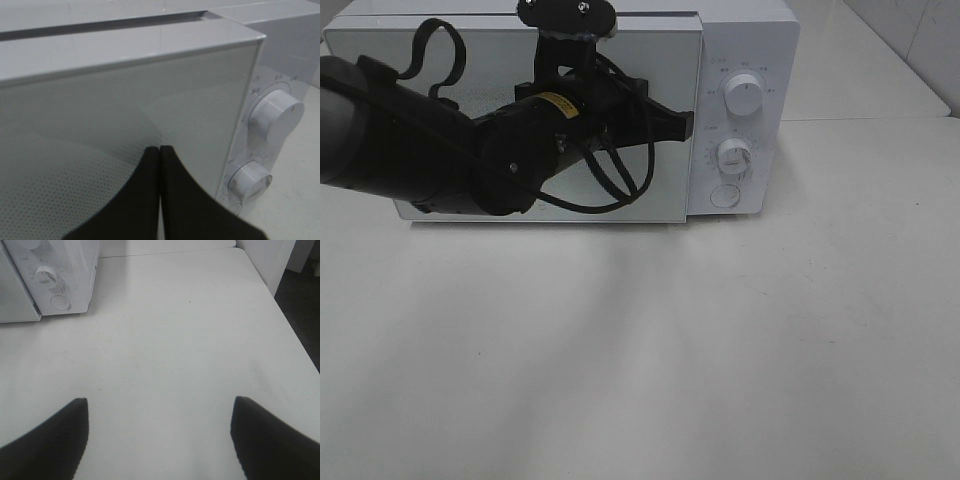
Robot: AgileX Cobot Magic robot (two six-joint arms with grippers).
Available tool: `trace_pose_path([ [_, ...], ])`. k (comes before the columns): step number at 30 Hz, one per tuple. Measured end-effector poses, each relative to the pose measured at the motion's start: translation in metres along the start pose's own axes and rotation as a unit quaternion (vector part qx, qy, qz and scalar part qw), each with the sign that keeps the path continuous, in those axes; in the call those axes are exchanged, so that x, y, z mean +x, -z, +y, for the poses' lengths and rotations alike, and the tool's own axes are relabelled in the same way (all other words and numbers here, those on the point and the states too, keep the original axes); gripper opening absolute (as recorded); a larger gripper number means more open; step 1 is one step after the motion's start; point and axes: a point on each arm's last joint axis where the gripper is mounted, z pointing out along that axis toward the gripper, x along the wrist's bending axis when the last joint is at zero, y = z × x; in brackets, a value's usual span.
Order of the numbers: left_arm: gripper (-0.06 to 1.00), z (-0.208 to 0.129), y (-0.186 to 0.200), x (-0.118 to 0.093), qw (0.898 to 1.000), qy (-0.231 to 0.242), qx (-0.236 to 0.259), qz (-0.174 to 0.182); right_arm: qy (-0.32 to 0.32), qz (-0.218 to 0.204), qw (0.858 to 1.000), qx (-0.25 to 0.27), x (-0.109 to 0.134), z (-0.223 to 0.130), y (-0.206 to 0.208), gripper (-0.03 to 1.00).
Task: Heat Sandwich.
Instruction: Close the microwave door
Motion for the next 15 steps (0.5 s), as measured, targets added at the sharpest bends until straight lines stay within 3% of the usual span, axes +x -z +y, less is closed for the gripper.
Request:
trace_pose_path([
  [9,0.00,0.007,-0.010,0.004,1.000,0.006,0.006,0.025,0.000,0.000,1.000,0.000,0.000,0.000,0.000,0.76],
  [15,0.00,0.010,-0.013,0.003,1.000,0.008,0.021,0.018,0.000,0.000,1.000,0.000,0.000,0.000,0.000,0.76],
])
